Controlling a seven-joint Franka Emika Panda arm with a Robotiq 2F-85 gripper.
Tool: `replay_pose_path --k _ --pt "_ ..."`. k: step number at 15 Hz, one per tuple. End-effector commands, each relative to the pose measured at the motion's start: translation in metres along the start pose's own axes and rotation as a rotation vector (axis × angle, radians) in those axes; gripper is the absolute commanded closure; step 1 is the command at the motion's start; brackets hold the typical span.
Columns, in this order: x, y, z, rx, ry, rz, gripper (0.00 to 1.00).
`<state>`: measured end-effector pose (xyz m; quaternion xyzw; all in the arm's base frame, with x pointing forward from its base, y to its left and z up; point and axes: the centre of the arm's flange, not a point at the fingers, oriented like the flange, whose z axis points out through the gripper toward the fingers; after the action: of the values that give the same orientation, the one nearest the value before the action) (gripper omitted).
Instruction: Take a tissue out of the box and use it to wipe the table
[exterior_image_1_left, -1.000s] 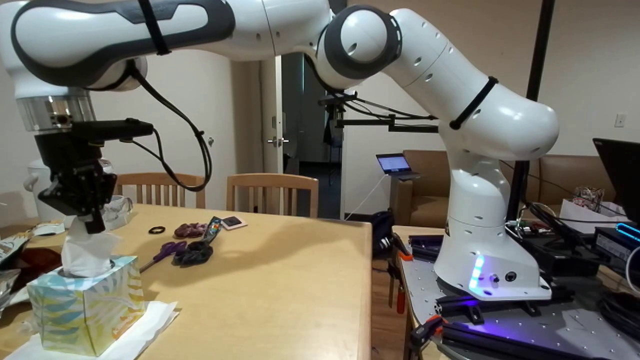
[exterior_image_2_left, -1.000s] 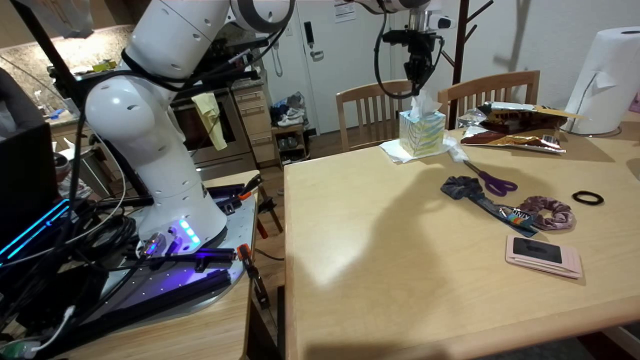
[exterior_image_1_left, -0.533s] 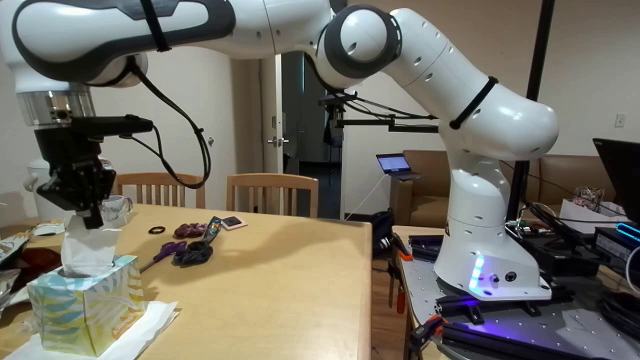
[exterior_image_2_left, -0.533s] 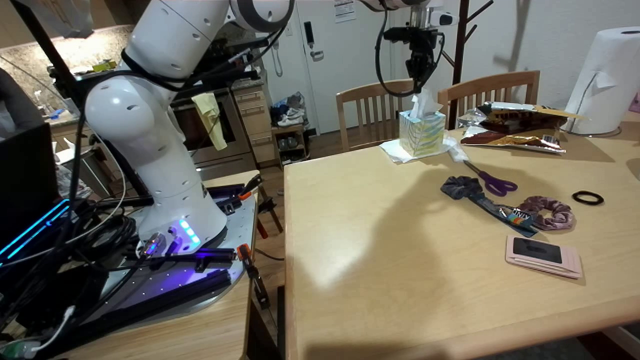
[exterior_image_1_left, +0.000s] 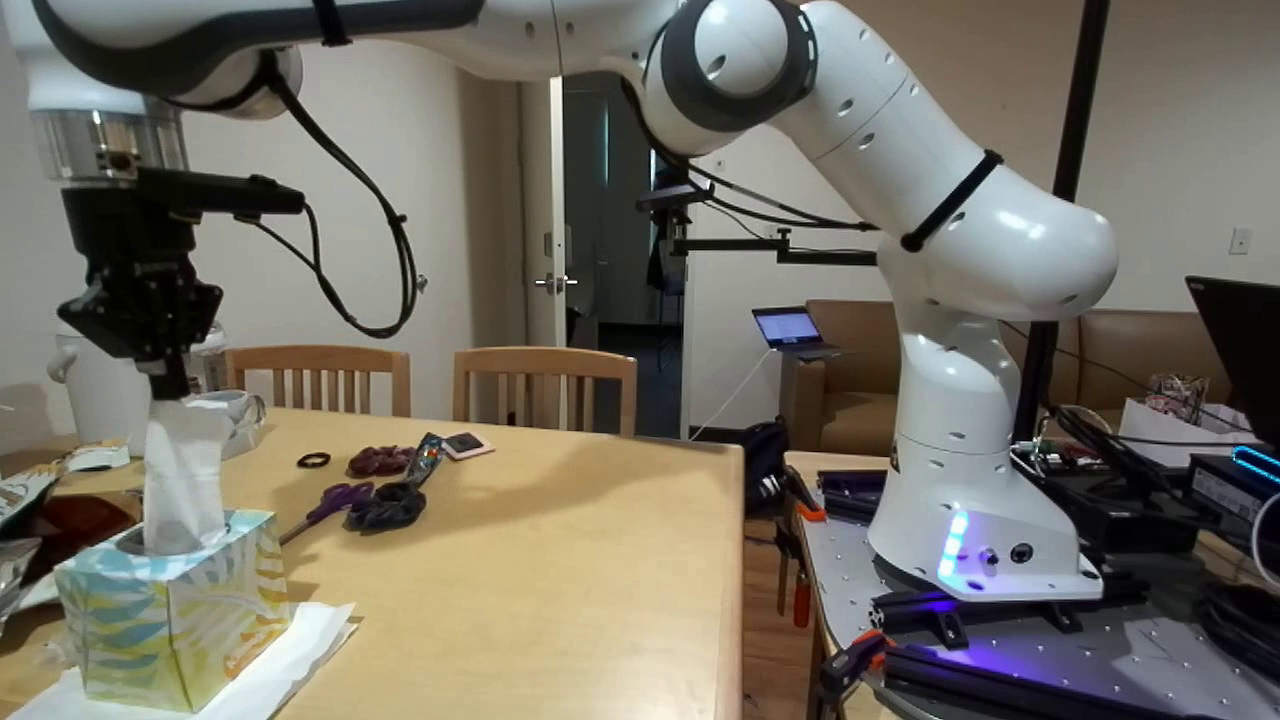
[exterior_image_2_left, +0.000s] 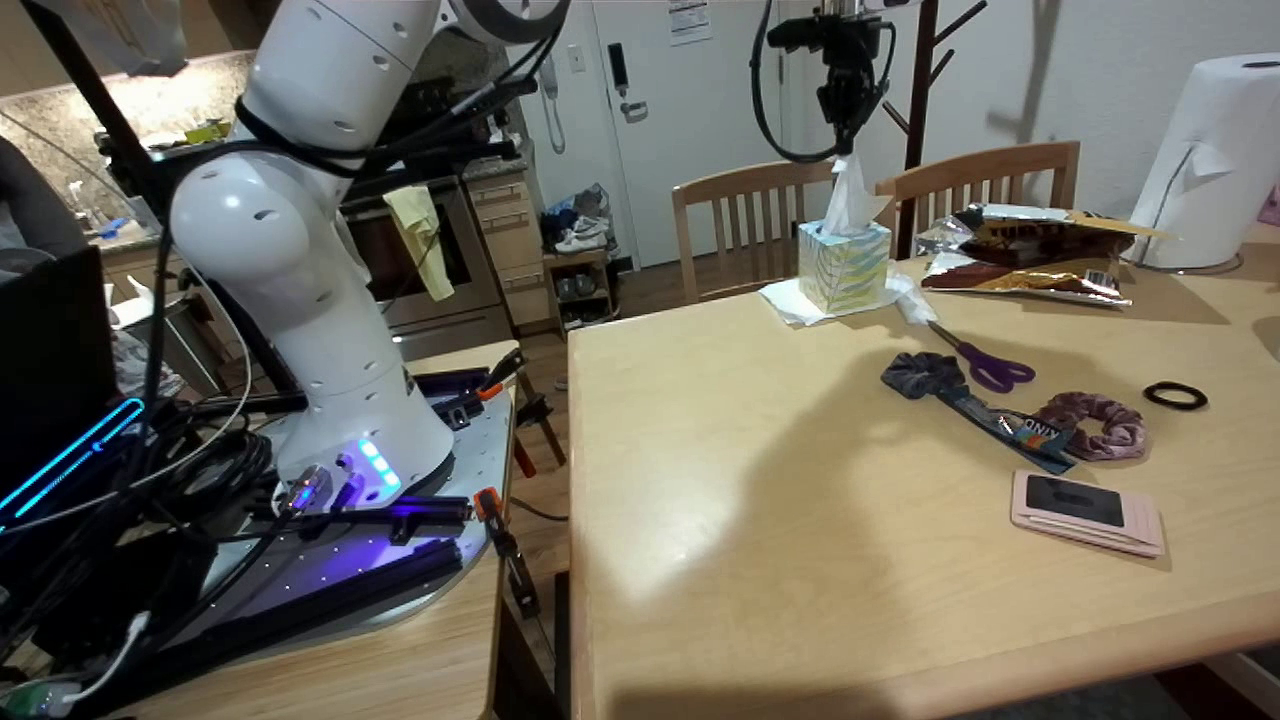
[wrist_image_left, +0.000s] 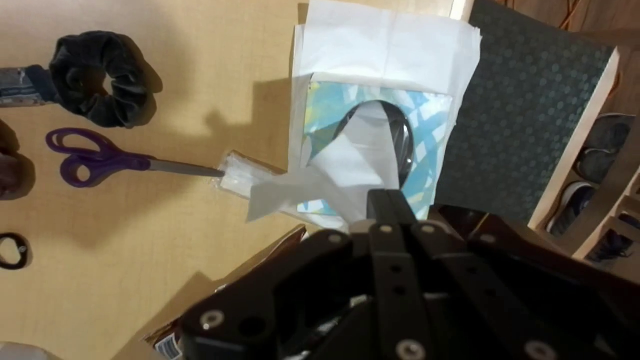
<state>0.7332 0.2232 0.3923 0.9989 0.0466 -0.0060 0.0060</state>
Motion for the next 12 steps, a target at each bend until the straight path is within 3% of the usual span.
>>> replay_pose_path --k 1,6,12 --pt "-0.036 0.007 -0.039 -0.029 0.051 0.012 1.00" --pt "-0.058 0.026 -0.076 -0.045 0.066 0.060 1.00" --pt "-0.090 0.061 -0.072 -0.058 0.011 0.160 1.00"
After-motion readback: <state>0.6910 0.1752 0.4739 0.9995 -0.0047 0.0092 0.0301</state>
